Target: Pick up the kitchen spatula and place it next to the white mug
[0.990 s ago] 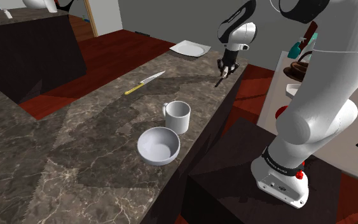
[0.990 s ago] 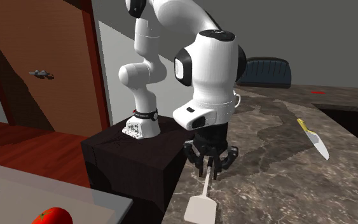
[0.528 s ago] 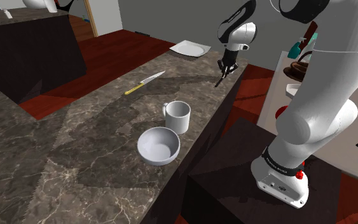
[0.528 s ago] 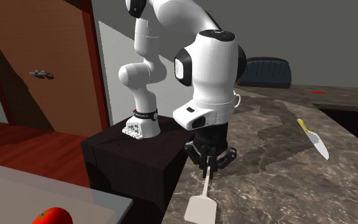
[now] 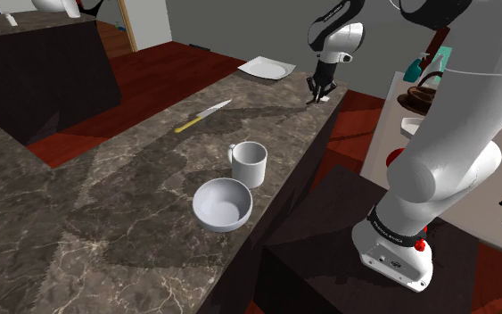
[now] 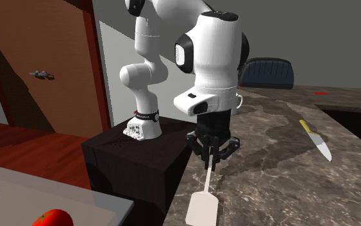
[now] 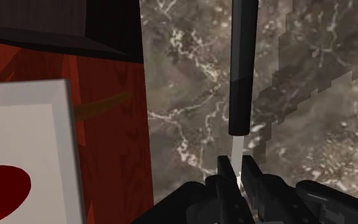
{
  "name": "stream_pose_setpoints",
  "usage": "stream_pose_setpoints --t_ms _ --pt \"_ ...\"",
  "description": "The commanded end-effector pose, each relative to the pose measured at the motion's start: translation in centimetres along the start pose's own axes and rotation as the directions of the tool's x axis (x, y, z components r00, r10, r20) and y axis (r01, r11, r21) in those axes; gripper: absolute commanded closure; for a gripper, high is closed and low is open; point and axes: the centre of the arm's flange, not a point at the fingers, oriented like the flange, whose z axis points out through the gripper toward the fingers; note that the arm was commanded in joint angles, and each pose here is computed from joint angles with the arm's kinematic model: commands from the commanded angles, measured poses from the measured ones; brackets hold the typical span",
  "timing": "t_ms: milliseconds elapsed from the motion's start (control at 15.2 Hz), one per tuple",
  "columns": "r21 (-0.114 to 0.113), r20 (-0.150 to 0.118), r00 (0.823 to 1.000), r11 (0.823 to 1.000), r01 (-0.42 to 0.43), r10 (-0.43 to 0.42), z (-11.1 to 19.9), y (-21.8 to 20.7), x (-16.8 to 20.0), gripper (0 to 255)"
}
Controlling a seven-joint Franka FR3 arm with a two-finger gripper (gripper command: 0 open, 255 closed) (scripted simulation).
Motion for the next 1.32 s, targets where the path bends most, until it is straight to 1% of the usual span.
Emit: stream_pose_setpoints --t_ms 0,1254 --pt "0.0 0.0 1.0 1.0 0.0 0.0 -1.0 -0.1 -0.1 255" --pt "0.0 0.0 1.0 1.0 0.0 0.0 -11.0 -0.1 -0.7 255"
